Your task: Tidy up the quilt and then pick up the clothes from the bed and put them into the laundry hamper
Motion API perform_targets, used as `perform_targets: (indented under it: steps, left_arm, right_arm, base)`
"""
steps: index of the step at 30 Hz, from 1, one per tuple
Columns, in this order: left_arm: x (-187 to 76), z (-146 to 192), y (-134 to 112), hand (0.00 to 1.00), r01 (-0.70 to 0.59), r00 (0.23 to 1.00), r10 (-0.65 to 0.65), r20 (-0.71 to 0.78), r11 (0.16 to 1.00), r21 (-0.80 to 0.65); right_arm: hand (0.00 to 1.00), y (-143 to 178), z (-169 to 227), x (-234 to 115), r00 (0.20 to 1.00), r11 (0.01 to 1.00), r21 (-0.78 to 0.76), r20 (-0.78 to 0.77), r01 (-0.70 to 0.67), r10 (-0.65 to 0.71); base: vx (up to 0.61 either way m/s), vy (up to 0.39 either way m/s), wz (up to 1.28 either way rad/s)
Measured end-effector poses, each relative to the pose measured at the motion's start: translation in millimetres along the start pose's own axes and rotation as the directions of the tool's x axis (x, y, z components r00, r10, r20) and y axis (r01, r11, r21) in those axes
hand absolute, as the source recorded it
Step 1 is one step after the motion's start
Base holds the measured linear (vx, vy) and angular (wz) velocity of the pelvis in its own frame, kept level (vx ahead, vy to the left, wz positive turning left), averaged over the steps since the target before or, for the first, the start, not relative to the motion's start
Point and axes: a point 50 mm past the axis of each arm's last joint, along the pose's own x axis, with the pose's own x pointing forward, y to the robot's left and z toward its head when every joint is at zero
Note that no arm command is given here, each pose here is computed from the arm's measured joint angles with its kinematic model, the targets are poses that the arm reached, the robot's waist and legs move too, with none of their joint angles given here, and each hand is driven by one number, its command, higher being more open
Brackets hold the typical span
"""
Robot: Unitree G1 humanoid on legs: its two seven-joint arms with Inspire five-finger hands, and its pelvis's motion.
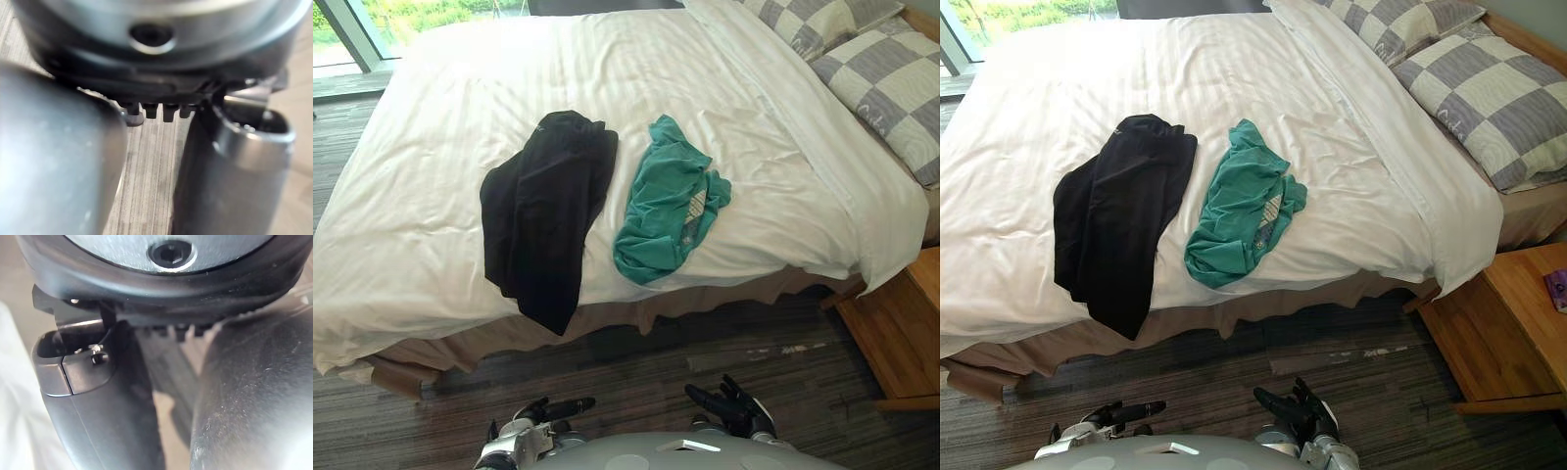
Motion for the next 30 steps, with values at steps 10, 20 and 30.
perform_targets:
  steps: [10, 20, 30]
  left_arm:
    - [-1.2, -0.9, 9.3, 1.00, -0.010, 1.000, 0.015, 0.028, 0.988, -0.157]
    - [-28.6, -8.4, 118.9, 1.00, -0.047, 0.898, 0.439, 0.006, 0.109, -0.993]
    - [-126.4, -11.3, 263.1, 1.00, 0.225, 0.631, 0.733, -0.256, -0.488, -0.843]
  right_arm:
    - [1.00, -2.7, 5.0, 2.8, 1.000, 0.996, 0.088, -0.005, 0.031, -0.031]
    - [1.00, -94.6, -12.7, -42.3, 0.785, 0.537, 0.644, -0.169, 0.545, -0.596]
    - [1.00, -231.7, 101.9, -177.8, 0.054, 0.128, 0.839, 0.117, 0.529, -0.992]
  base:
    - [-0.01, 0.001, -0.15]
    - [-0.05, -0.001, -0.03]
    - [0.00, -0.011, 0.20]
